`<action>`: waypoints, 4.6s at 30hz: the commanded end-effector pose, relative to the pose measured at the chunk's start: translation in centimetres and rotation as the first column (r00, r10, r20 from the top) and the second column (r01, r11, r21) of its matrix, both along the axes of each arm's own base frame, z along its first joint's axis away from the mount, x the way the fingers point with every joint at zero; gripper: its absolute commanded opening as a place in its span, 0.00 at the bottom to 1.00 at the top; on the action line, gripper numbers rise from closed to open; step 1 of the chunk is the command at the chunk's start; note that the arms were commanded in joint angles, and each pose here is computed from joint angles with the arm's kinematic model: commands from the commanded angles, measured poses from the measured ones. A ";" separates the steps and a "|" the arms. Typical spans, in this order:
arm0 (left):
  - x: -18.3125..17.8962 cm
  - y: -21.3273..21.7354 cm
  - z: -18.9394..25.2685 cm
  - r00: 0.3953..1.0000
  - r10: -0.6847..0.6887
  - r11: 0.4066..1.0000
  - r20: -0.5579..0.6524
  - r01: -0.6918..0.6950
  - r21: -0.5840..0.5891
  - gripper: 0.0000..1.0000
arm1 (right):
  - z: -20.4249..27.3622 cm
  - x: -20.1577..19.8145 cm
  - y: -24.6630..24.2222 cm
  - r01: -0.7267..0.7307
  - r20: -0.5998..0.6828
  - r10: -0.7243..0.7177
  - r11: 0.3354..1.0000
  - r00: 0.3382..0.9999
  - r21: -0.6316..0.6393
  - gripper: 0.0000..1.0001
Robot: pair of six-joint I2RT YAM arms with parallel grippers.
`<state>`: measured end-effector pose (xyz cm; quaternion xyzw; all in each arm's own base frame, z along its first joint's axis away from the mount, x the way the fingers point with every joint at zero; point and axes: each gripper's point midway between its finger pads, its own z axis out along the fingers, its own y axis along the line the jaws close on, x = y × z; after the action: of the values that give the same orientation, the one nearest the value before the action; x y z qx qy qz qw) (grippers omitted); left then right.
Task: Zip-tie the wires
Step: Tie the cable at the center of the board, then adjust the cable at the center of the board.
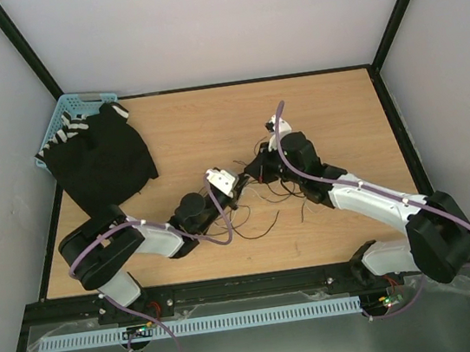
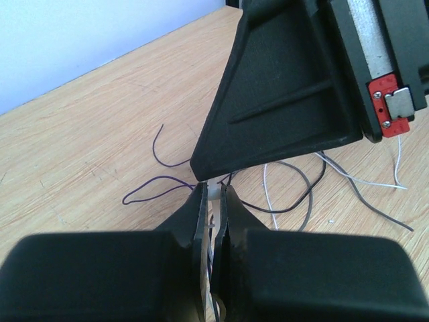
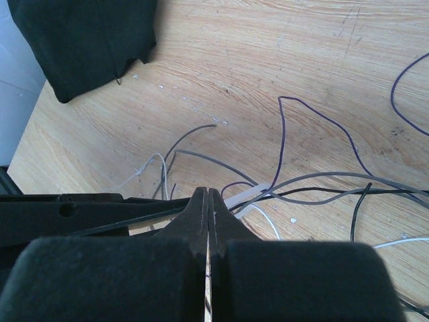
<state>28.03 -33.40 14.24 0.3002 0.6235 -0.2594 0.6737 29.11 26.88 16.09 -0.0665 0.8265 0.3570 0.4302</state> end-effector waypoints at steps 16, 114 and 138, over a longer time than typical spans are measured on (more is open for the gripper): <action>-1.2 1.3 -4.4 0.995 0.035 0.998 -0.095 -0.030 0.054 0.00 | 7.3 4.3 -0.9 0.073 0.148 -0.083 0.995 0.985 0.073 0.00; -1.2 7.3 7.8 0.854 0.150 0.985 -0.498 -0.170 0.005 0.00 | 1.4 -5.2 7.3 -0.501 0.280 0.470 0.864 0.837 0.046 0.62; 0.1 10.8 7.2 0.806 0.300 0.949 -0.510 -0.308 0.071 0.00 | 2.0 -5.8 5.0 -0.450 0.258 0.445 0.892 0.858 -0.043 0.00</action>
<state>27.36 -23.81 19.21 0.1385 0.8278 -0.2279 0.4936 23.19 32.54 15.43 -0.2911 0.7333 0.4578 0.4099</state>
